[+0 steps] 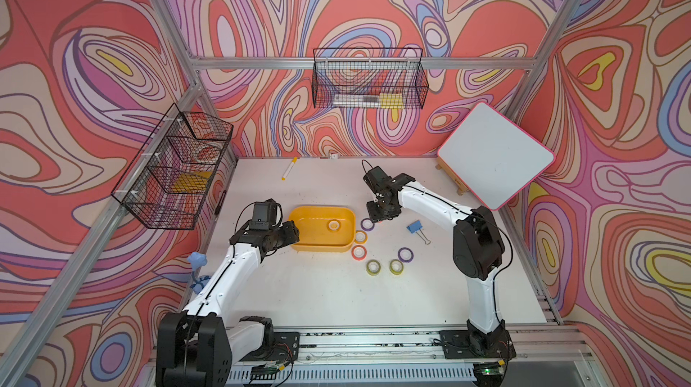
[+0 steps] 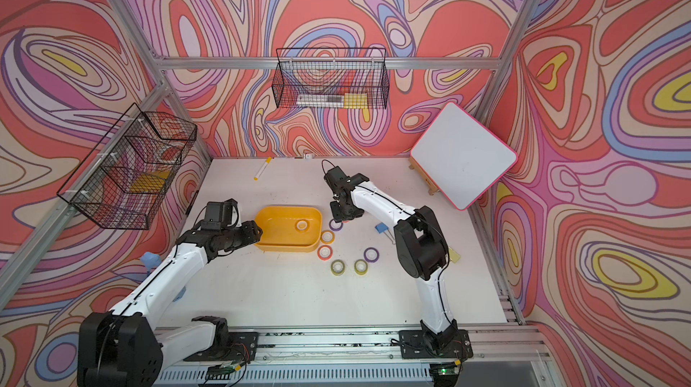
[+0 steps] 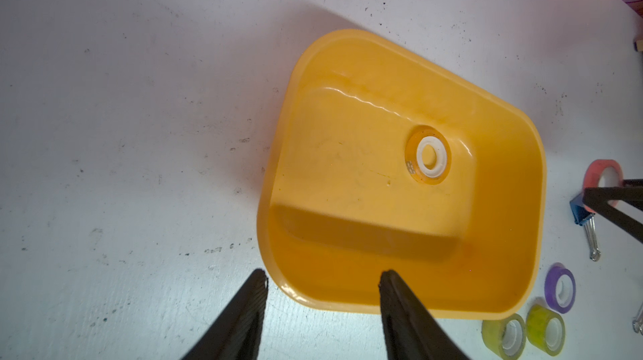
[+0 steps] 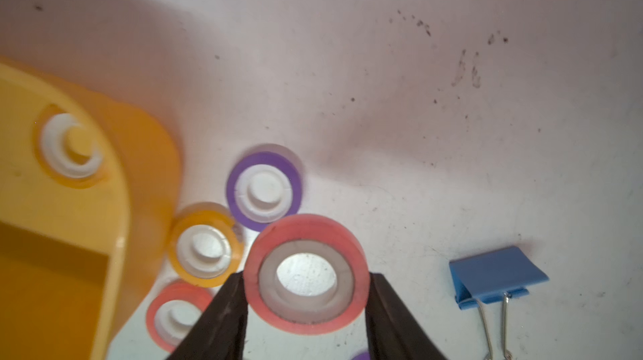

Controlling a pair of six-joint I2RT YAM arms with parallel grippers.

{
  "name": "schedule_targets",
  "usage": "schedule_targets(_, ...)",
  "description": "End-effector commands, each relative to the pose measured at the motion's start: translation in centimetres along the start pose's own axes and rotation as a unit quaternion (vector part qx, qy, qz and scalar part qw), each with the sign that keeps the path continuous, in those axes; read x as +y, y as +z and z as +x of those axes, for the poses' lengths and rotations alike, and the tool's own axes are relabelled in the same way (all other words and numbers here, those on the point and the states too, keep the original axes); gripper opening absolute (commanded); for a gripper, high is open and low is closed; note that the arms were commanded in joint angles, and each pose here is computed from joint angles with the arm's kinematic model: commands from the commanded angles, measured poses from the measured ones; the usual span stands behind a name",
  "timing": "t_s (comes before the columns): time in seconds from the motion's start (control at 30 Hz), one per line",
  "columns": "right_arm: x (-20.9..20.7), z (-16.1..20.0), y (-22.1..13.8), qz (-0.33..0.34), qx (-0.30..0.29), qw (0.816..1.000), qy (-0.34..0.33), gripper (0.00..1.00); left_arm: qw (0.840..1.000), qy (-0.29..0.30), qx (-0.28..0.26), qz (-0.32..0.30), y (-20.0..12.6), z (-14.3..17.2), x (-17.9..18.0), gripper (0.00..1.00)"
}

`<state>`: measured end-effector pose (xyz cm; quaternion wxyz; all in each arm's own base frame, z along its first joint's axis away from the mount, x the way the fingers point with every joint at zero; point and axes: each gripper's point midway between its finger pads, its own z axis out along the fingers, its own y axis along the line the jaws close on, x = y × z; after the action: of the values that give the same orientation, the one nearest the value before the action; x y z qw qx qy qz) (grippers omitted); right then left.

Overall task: Put the transparent tape into the storage box
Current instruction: Pick up the tape from the center of the board, then place the tape in the storage box.

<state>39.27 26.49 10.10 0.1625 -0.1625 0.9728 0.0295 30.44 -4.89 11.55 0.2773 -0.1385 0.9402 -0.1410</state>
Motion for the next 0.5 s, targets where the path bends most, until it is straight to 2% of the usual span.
schedule_targets(0.0, 2.2, -1.5, -2.8, 0.0, -0.034, 0.999, -0.037, 0.52, 1.0, 0.005, -0.005, 0.003, -0.3, 0.2, -0.1, 0.57)
schedule_targets(0.2, 7.6, -3.5, -3.6, -0.033, -0.067, 0.994, -0.082, 0.52, 1.0, 0.002, -0.015, -0.007, -0.9, 0.0, 0.2, 0.57)
schedule_targets(0.47, 12.6, -5.8, -2.9, -0.07, -0.103, 0.985, -0.121, 0.53, 1.0, -0.001, -0.013, -0.009, -0.8, 0.0, 0.3, 0.57)
